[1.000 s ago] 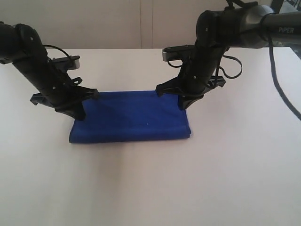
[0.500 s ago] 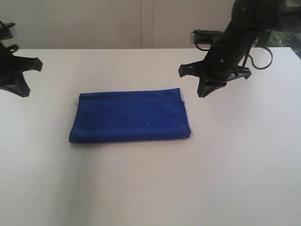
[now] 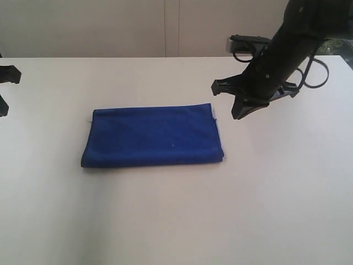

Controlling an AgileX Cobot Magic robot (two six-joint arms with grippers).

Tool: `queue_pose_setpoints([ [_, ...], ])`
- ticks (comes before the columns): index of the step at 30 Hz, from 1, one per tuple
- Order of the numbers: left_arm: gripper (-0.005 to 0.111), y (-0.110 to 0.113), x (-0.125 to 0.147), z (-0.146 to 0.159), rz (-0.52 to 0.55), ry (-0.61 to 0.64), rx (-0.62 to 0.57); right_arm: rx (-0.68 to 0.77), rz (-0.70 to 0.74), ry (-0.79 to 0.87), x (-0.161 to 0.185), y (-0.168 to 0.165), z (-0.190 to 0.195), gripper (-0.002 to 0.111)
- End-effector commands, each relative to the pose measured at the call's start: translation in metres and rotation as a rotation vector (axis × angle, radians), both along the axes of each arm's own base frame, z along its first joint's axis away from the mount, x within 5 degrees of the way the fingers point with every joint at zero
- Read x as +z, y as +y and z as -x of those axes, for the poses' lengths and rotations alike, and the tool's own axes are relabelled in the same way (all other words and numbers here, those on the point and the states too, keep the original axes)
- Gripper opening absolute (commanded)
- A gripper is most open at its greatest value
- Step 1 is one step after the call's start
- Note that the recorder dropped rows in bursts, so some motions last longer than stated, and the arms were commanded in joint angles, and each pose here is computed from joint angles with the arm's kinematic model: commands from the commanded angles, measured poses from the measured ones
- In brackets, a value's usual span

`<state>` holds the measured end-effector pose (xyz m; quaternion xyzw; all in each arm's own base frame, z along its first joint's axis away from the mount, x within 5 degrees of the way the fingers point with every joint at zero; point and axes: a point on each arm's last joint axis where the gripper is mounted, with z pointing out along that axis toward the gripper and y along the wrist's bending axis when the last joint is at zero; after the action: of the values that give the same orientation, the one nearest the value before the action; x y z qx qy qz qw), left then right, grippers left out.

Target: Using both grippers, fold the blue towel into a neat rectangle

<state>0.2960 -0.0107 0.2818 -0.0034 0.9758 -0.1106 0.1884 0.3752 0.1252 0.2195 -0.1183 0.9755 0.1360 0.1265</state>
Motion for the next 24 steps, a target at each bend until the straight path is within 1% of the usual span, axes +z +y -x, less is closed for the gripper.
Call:
queue_pose_setpoints([
  [1,0.000,0.000,0.001,0.028,0.003,-0.044,0.018,0.050,-0.010,-0.036,-0.016,0.026,0.007,0.000],
  [6,0.000,-0.001,-0.006,0.048,0.002,-0.041,0.023,0.078,-0.004,-0.059,-0.037,0.047,0.005,0.000],
  [9,0.000,-0.001,-0.013,0.053,0.001,-0.026,0.026,0.048,0.013,-0.013,-0.056,0.047,0.002,0.000],
  [14,0.000,-0.001,-0.025,0.057,0.001,-0.008,0.034,0.059,0.048,0.047,-0.078,0.047,0.002,0.000],
  [17,0.000,-0.001,-0.026,0.058,0.002,-0.004,0.034,0.063,0.055,0.074,-0.084,0.047,0.003,0.000],
  [24,0.000,0.000,-0.026,0.057,0.001,-0.010,0.036,0.089,0.085,0.126,-0.085,0.044,0.008,0.000],
])
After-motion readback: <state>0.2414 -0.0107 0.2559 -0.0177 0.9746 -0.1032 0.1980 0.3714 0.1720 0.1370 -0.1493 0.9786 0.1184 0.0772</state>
